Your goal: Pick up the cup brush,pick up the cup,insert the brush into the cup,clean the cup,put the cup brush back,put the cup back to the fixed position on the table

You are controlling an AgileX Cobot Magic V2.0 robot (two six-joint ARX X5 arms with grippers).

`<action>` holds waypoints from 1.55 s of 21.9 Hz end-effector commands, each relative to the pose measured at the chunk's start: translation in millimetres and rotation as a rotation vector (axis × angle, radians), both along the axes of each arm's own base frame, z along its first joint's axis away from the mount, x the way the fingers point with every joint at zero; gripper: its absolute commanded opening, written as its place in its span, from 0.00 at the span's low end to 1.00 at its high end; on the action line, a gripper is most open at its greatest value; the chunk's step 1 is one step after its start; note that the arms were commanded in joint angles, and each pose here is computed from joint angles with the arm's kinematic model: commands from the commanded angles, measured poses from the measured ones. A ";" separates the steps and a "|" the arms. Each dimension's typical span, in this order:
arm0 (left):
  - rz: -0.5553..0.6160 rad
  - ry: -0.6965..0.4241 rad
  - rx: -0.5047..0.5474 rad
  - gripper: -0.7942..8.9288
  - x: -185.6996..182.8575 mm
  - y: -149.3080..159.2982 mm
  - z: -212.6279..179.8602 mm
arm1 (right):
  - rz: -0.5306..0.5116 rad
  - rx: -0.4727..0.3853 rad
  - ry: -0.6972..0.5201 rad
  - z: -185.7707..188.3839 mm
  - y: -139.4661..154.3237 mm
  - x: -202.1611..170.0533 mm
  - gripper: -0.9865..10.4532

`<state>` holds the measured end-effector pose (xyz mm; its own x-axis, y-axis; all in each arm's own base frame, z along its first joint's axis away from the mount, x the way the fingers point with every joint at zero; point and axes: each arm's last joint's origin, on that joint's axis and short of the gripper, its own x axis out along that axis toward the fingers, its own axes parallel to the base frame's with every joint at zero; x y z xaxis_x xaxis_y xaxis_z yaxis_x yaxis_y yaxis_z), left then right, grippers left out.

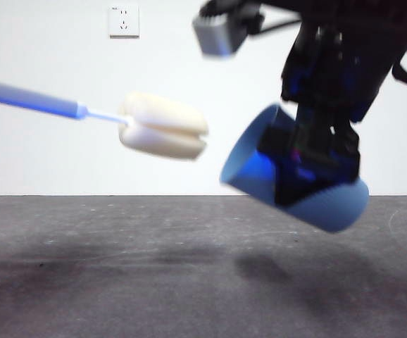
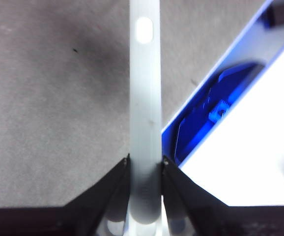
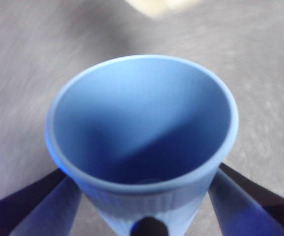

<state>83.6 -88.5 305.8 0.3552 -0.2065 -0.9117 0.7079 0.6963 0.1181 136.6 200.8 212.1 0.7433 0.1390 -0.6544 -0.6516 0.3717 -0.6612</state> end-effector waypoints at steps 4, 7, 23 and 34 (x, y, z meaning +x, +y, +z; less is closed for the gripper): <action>0.297 -0.133 -0.208 0.07 13.6 -3.6 8.3 | -0.198 0.435 -0.039 41.0 -18.8 -10.8 0.08; 0.440 -0.164 -0.273 0.07 36.0 -20.0 -12.0 | -0.261 0.666 -0.055 66.3 -37.3 -21.8 0.08; 0.728 -0.075 -0.342 0.07 143.5 -87.1 -130.1 | -0.276 0.927 -0.106 100.1 -74.0 -43.4 0.08; 0.764 -0.122 -0.351 0.07 159.9 -81.8 -139.7 | -0.297 0.932 -0.086 98.0 -74.5 -43.7 0.08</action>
<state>242.1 -171.6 170.3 0.6022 -0.1523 -0.7837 0.0193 0.9841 -0.1764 92.8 125.9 308.3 0.8706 0.3662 -0.3286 -0.4136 0.9064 -0.0858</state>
